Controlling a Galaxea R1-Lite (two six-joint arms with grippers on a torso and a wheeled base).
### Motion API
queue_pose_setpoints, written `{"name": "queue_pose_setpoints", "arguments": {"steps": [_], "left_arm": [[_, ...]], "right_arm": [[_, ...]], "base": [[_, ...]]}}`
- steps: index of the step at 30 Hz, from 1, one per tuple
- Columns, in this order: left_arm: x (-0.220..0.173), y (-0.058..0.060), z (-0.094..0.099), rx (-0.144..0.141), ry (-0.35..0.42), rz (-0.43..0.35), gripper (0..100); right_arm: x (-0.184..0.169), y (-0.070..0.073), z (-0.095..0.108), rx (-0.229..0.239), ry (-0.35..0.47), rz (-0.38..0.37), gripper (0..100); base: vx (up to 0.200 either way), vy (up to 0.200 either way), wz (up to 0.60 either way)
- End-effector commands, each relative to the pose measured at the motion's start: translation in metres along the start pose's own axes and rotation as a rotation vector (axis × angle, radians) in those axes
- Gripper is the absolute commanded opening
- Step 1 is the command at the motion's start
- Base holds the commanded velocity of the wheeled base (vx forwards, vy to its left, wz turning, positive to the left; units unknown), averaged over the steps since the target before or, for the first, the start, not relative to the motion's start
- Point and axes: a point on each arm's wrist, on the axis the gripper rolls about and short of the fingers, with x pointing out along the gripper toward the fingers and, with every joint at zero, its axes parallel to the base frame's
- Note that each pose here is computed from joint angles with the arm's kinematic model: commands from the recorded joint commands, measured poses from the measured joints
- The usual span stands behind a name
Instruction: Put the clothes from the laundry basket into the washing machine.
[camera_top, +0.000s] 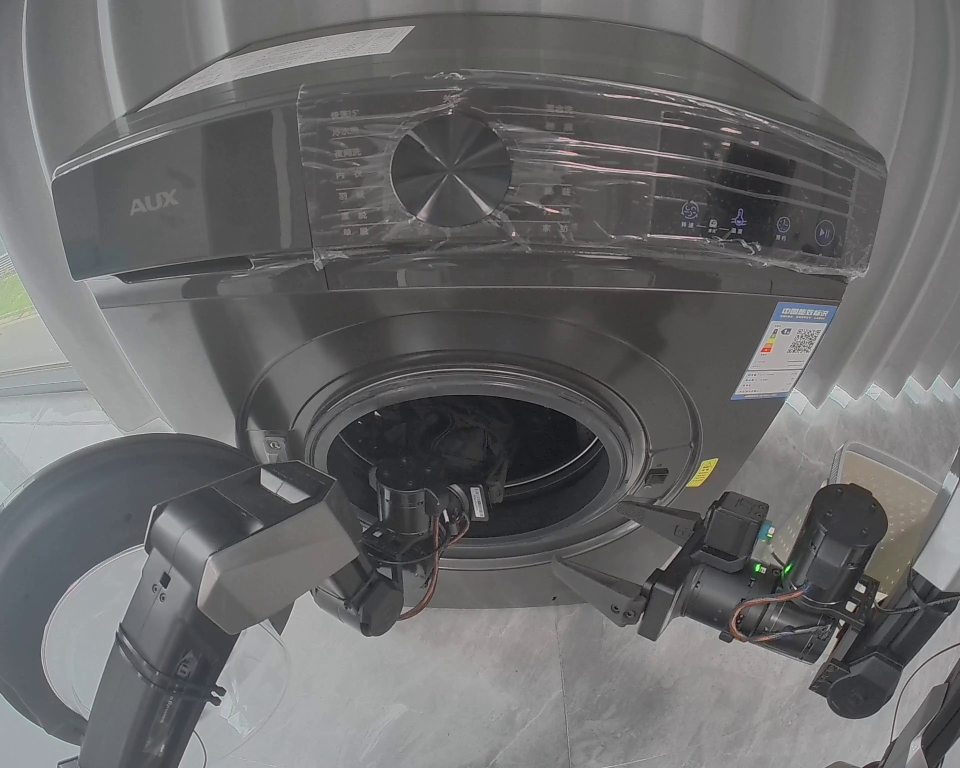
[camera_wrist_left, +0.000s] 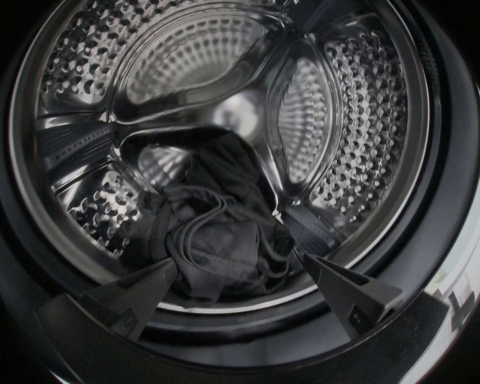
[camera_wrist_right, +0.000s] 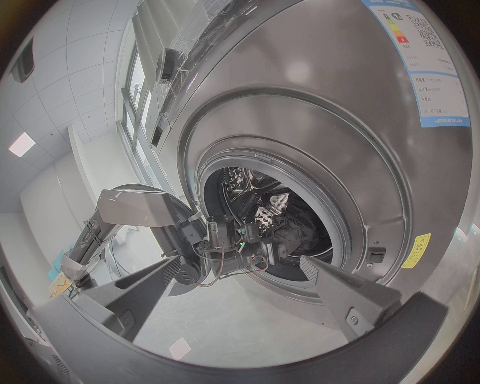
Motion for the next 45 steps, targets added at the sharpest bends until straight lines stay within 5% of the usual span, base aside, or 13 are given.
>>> {"name": "queue_pose_setpoints", "arguments": {"steps": [1,7,20,24,30,35,40,45], "left_arm": [[-0.010,0.000,0.009,0.007,0.017,0.014,100],[-0.027,-0.002,0.011,0.017,0.054,0.012,100],[-0.094,-0.034,-0.003,0.021,0.088,-0.112,100],[-0.118,-0.047,0.001,0.001,0.088,-0.165,100],[-0.154,-0.064,0.024,-0.048,0.080,-0.240,100],[-0.209,-0.077,0.069,-0.122,0.037,-0.344,100],[-0.265,-0.071,0.100,-0.139,0.001,-0.422,100],[-0.301,-0.054,0.126,-0.161,-0.096,-0.376,100]], "right_arm": [[0.000,0.000,0.001,-0.002,-0.003,0.002,100],[0.001,0.000,0.001,-0.002,-0.003,0.002,100],[-0.001,0.002,0.004,-0.003,-0.014,0.005,100],[-0.001,0.001,0.003,-0.003,-0.011,0.005,100],[-0.003,0.004,0.002,-0.001,-0.005,0.013,100],[-0.008,0.013,0.009,-0.008,-0.033,0.038,100],[-0.021,0.023,0.019,-0.017,-0.069,0.070,100],[-0.034,0.032,0.034,-0.026,-0.139,0.072,100]], "base": [[0.000,0.000,0.00],[0.000,0.000,0.00],[0.000,0.000,0.00],[0.000,0.000,0.00],[0.000,0.000,0.00],[0.000,0.000,0.00],[0.000,0.000,0.00],[0.000,0.000,0.00]]}}
